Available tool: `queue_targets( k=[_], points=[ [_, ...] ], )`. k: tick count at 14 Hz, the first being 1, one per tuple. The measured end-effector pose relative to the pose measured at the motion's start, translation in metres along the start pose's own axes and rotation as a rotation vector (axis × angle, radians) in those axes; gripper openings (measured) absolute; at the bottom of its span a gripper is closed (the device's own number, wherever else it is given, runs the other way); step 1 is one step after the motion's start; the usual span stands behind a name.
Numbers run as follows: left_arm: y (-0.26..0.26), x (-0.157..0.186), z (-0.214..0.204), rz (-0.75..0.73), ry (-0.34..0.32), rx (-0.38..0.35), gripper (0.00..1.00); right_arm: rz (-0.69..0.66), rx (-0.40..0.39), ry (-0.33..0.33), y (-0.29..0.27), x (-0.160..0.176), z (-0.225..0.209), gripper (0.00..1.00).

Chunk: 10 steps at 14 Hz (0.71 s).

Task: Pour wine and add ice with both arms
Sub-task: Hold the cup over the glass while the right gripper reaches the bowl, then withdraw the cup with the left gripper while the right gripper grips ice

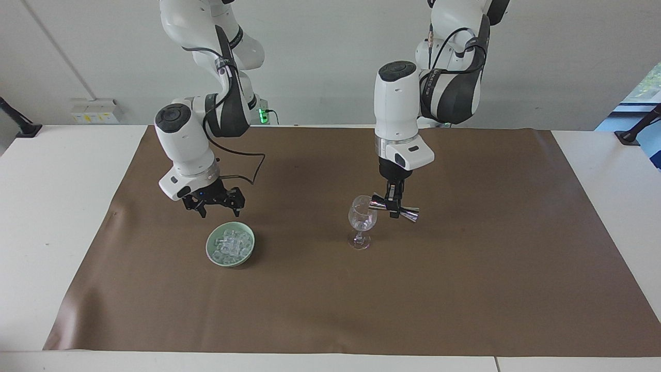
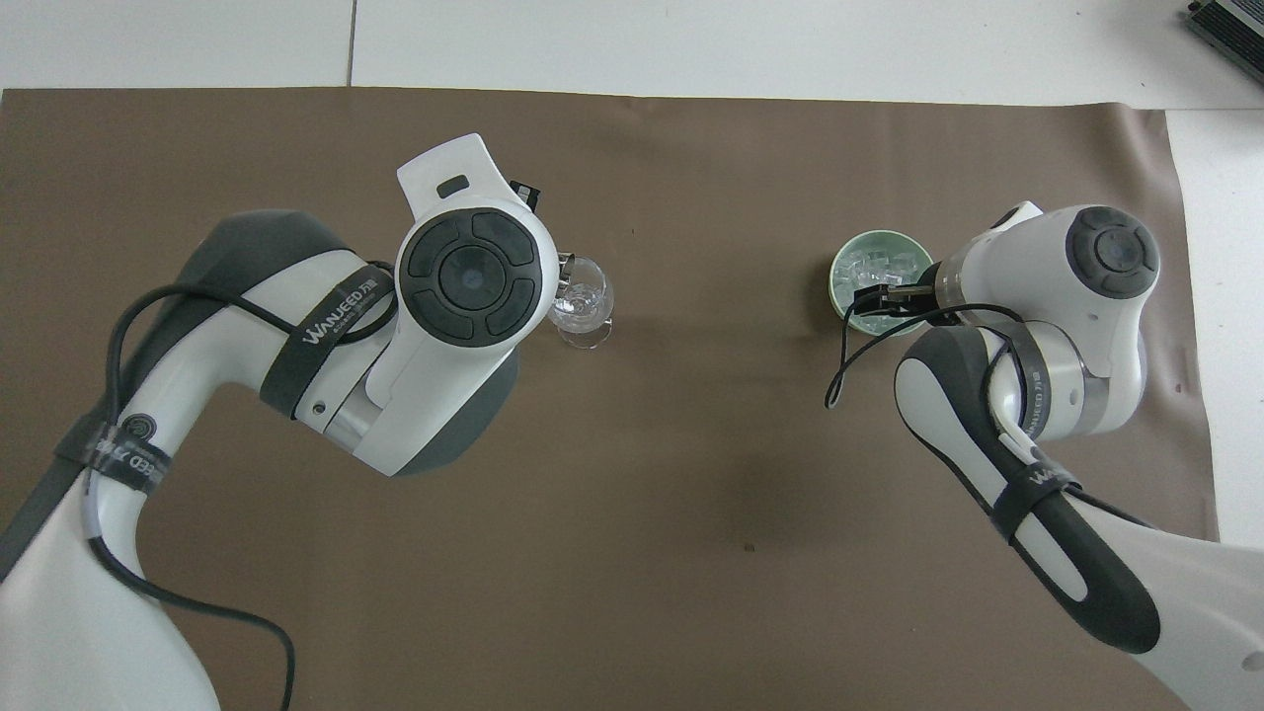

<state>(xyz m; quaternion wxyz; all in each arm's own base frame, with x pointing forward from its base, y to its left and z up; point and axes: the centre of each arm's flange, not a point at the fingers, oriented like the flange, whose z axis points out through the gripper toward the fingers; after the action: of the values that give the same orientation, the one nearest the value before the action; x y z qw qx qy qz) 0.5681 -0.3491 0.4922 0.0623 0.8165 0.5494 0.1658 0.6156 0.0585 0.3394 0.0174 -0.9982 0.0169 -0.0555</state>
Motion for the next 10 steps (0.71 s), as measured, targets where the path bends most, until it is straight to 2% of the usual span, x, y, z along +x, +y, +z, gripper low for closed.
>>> queue_targets(
  k=[6, 10],
  points=[
    [0.0, 0.0, 0.0, 0.0, 0.001, 0.0, 0.22, 0.16, 0.003, 0.014, -0.002, 0.005, 0.004, 1.0],
    [0.0, 0.0, 0.0, -0.001, 0.002, 0.0, 0.22, 0.176, 0.008, 0.026, -0.011, 0.008, -0.001, 1.0]
  ],
)
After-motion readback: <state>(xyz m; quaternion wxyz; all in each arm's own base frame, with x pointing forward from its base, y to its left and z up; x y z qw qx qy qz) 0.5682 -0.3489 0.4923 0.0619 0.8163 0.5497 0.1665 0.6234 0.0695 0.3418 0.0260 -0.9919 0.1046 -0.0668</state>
